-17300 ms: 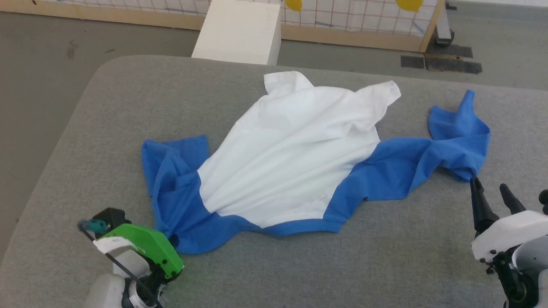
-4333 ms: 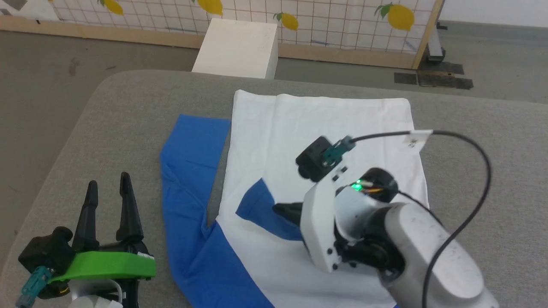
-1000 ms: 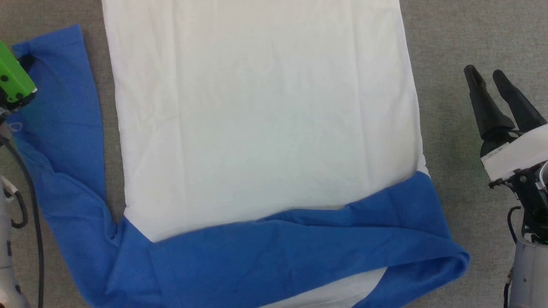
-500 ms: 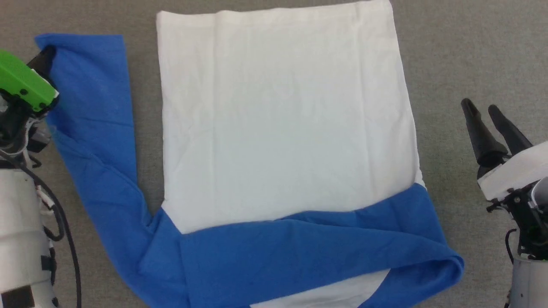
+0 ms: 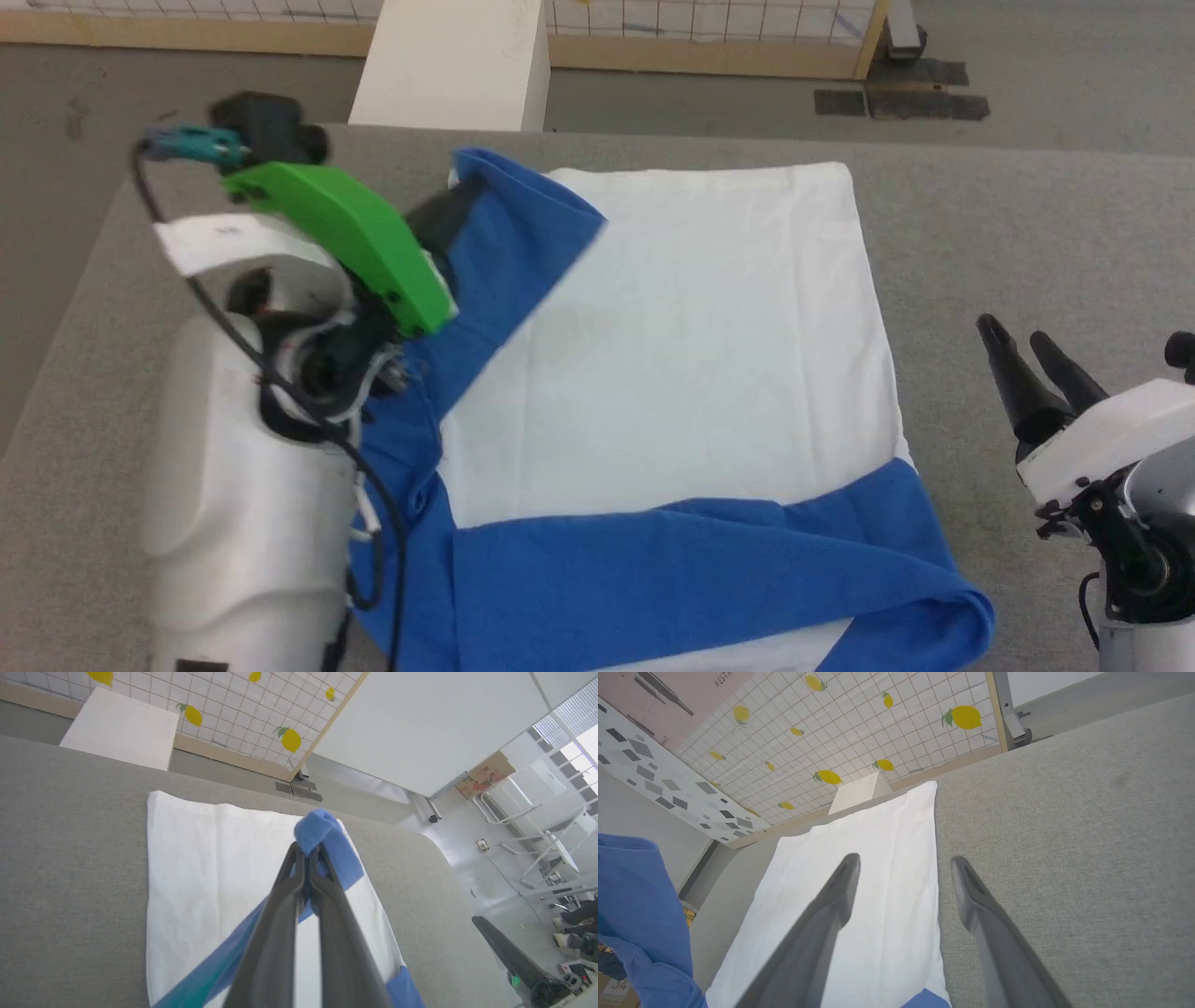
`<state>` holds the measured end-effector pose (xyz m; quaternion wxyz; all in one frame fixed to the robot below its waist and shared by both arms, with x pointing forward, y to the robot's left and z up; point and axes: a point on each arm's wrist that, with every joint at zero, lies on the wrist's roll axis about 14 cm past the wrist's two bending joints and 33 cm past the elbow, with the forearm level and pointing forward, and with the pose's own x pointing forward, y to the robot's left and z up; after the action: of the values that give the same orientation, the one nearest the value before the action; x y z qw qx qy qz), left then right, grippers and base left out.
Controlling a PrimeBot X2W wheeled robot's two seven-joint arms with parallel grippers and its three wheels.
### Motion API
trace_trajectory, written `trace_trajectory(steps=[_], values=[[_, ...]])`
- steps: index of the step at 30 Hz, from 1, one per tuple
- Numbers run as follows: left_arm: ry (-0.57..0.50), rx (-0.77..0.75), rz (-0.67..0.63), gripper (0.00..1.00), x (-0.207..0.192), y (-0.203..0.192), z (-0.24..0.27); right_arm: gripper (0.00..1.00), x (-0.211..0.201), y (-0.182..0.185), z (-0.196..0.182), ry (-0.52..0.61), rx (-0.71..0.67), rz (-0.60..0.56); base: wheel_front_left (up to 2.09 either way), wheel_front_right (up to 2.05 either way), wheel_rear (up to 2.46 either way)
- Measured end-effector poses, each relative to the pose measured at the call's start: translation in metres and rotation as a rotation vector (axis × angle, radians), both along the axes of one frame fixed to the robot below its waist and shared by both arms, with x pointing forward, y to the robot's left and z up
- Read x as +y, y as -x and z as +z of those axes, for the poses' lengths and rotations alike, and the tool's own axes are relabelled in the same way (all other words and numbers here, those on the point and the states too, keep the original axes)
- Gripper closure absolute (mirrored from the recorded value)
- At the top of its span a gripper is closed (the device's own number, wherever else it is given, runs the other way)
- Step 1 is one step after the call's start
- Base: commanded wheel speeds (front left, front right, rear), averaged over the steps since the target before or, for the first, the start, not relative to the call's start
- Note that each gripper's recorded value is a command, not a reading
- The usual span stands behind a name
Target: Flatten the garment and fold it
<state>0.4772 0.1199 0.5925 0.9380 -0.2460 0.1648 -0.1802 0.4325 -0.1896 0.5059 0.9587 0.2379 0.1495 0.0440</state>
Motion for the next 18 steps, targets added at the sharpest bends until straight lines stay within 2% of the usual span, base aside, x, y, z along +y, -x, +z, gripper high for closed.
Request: trace_trajectory(steps=[1, 7, 11, 18], values=[[-0.004, -0.002, -0.112, 1.0, -0.039, 0.024, 0.001, 0.0, 0.0, 0.008, 0.01, -0.007, -0.023, -0.001, 0.0, 0.0, 0.0], [-0.015, 0.047, -0.291, 1.0, -0.101, 0.063, -0.023, 0.0, -0.006, 0.02, 0.022, -0.018, -0.053, -0.018, 0.0, 0.0, 0.0], [0.031, 0.088, -0.404, 1.0, -0.15, 0.087, -0.041, 0.0, -0.014, 0.025, 0.018, -0.022, -0.044, -0.04, 0.0, 0.0, 0.0], [-0.063, 0.263, -0.538, 1.0, -0.196, 0.12, -0.118, 0.0, -0.032, 0.031, -0.004, -0.024, 0.012, -0.094, 0.0, 0.0, 0.0]])
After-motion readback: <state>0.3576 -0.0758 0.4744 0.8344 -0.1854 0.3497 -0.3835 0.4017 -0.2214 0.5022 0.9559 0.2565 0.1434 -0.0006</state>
